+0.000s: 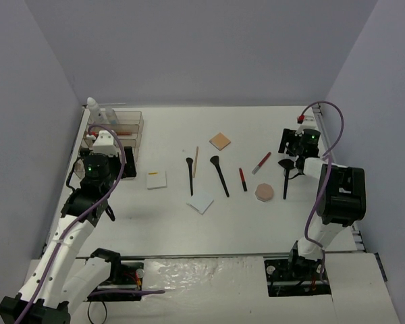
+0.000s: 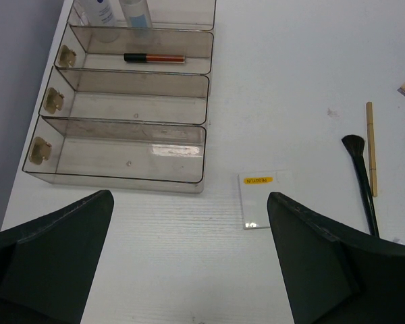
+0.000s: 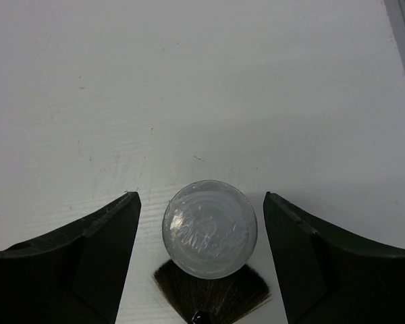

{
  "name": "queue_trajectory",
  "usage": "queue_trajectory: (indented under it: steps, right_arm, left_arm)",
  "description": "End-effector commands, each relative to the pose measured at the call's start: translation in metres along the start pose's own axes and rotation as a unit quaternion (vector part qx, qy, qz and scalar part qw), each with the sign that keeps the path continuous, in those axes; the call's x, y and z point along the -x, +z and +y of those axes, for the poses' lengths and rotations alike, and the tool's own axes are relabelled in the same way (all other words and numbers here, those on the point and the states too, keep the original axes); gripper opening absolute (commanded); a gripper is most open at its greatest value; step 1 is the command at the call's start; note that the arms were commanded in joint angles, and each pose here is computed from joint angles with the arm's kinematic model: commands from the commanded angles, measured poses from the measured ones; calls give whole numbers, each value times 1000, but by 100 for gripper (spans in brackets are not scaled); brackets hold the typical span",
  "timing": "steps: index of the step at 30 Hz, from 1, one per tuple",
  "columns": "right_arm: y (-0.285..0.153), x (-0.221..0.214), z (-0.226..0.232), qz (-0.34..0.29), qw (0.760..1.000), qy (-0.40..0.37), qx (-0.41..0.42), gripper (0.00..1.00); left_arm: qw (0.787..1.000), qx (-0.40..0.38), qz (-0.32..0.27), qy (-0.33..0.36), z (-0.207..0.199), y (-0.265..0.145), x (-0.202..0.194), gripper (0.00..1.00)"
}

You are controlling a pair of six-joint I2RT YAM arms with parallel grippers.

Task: Organize the makeup

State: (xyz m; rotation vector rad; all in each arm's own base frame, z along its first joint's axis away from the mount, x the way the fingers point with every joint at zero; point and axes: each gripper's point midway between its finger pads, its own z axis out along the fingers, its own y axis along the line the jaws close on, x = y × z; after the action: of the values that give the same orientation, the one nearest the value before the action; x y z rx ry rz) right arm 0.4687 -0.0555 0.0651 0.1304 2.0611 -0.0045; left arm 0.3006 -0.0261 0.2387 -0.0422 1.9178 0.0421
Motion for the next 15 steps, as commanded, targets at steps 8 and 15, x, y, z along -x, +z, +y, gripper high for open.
queue_trajectory:
  steps: [8, 15]
  right_arm:
    - [-16, 32, 5, -51, 999, 7, 15, 70]
    - [-16, 30, 6, -58, 998, 20, 17, 69]
  left_arm:
    - [999, -7, -52, -9, -2, -8, 38, 97]
    - [999, -12, -49, -11, -5, -6, 37, 97]
